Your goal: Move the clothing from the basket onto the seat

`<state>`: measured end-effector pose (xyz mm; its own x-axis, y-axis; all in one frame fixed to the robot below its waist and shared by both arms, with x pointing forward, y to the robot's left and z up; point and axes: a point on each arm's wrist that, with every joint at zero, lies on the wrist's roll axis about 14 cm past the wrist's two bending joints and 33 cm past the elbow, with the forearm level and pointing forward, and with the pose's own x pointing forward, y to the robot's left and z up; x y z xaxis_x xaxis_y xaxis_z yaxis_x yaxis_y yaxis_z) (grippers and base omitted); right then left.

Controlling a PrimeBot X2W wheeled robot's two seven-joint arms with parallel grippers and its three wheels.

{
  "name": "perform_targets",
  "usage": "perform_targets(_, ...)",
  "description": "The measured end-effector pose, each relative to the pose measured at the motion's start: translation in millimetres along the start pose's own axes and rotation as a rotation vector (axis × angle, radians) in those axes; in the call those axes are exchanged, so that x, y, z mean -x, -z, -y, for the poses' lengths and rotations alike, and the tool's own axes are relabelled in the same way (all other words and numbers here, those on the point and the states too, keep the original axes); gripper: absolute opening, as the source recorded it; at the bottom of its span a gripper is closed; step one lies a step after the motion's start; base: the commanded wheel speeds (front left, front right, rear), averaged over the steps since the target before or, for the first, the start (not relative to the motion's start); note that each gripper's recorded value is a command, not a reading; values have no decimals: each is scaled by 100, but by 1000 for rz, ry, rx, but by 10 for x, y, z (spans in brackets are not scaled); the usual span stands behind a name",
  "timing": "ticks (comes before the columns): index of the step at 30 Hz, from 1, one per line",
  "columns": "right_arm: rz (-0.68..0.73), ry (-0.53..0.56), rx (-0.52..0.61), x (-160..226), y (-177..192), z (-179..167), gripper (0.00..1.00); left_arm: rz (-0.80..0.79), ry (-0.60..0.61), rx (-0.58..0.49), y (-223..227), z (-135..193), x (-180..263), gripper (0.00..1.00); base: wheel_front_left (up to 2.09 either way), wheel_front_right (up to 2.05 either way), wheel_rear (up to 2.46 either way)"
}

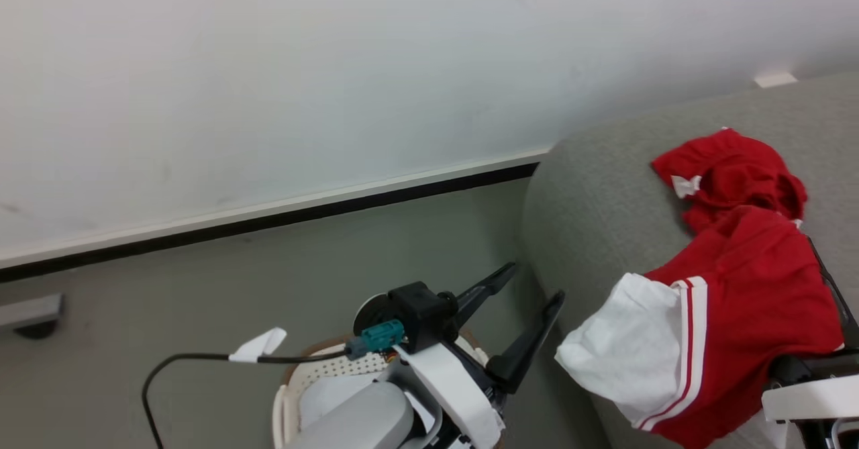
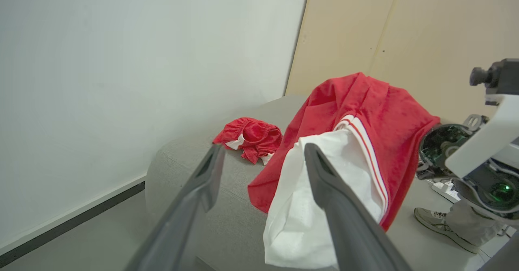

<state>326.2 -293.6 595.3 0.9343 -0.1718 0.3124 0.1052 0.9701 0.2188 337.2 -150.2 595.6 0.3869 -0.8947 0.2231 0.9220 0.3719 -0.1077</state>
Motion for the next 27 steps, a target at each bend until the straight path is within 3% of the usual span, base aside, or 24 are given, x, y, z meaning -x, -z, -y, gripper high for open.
perform_targets(7,-9,96,26,313,-55,239,0,-16,80,18,163,211,-113,100,0,0,0)
perform_targets(16,-17,137,57,398,-118,345,0,-16,120,15,221,302,-168,100,0,0,0)
perform_targets(21,-49,136,86,287,-70,393,0,-15,121,-1,261,236,-168,100,0,0,0)
perform_targets(27,-42,126,164,-135,-129,500,0,-27,121,-34,386,-24,-169,100,0,0,0)
